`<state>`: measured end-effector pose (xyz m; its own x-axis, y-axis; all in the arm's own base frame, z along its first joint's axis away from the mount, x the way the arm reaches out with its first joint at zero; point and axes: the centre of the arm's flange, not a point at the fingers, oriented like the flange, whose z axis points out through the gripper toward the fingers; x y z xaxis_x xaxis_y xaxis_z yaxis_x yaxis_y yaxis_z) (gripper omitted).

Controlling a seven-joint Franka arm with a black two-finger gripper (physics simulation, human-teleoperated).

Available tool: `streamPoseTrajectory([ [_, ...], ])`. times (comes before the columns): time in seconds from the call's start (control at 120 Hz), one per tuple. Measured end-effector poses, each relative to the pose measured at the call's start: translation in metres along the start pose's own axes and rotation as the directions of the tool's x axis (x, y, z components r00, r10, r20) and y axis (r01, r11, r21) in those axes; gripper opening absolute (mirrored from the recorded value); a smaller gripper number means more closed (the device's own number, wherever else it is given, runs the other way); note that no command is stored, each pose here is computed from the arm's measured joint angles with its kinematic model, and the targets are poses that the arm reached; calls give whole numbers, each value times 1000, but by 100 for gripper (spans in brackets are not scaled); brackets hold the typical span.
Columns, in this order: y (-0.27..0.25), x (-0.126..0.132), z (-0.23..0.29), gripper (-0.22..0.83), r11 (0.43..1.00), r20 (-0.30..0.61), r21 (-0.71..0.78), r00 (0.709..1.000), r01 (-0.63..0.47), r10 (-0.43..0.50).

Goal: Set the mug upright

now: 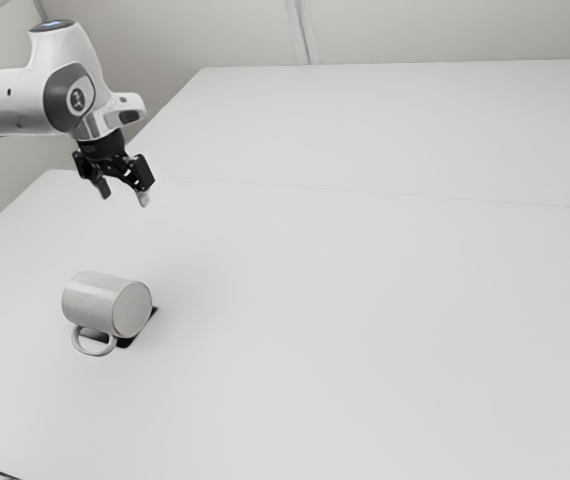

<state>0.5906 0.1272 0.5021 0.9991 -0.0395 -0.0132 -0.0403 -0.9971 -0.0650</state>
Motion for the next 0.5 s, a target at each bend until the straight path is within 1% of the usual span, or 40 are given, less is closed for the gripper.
streamPoseTrajectory([
  [0.075,-1,-2,4,62,1000,5,-5,1000,2,-2],
  [0.15,-12,-10,4,61,999,5,-22,1000,25,-24],
  [0.242,-62,-35,19,61,989,26,-100,994,113,-111],
  [0.292,-83,-45,27,62,982,33,-130,990,137,-134],
  [0.408,-110,-52,53,62,970,65,-196,989,141,-131],
  [0.5,-138,-66,76,62,959,106,-239,986,150,-128],
])
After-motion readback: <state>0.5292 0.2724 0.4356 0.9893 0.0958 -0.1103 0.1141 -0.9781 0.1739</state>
